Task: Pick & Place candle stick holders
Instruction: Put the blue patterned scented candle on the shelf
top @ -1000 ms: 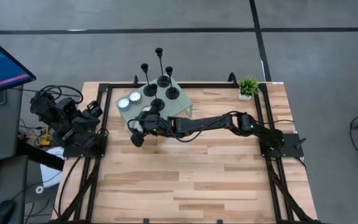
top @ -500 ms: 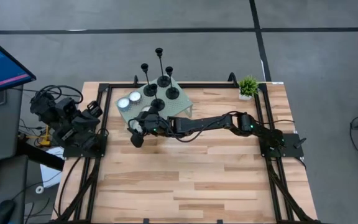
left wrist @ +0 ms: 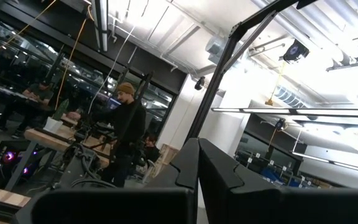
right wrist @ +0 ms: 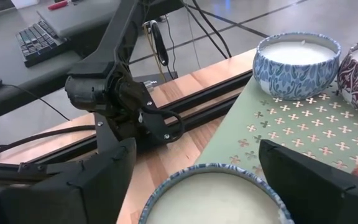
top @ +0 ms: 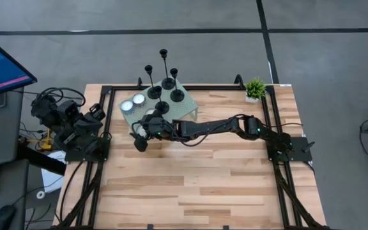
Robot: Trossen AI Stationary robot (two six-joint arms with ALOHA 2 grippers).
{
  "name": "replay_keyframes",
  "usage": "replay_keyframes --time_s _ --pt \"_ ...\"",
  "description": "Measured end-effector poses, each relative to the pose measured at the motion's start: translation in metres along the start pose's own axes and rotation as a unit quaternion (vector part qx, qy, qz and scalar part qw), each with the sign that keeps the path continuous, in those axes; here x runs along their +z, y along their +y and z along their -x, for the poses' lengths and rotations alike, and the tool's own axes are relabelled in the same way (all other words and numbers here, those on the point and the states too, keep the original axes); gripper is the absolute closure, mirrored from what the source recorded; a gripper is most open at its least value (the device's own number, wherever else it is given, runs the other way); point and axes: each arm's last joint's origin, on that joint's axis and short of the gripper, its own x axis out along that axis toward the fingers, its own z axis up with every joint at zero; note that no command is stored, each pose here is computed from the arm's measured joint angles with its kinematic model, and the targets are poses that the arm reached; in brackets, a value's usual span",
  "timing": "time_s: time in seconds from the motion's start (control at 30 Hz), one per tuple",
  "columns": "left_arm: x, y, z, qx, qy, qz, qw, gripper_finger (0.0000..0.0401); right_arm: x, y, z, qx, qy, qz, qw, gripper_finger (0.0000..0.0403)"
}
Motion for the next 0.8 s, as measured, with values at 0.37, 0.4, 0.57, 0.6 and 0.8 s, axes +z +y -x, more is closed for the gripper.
replay_keyframes --time_s 0.37,0.4,0.57,0.6,0.8 --pt "0.0 0.0 0.0 0.0 0.0 0.0 1.0 0.0393 0.027 0.021 0.013 0.017 -0.03 0.014 0.999 0.0059" --pt "0.0 0.0 0.0 0.0 0.0 0.0 1.0 0.0393 0.031 0.024 0.016 0.018 -0.03 0.019 0.999 0.006" --pt "0.0 -0.001 0.0 -0.011 0.002 0.002 1.0 0.0393 0.061 0.036 0.033 0.023 -0.027 0.05 0.998 0.006" --pt "0.0 -0.001 0.0 -0.016 0.003 0.002 1.0 0.0393 0.065 0.039 0.038 0.024 -0.026 0.062 0.997 0.0062" --pt "0.0 -0.001 0.0 -0.018 0.004 0.004 1.0 0.0393 0.062 0.078 0.102 -0.05 0.044 0.148 0.987 0.0141"
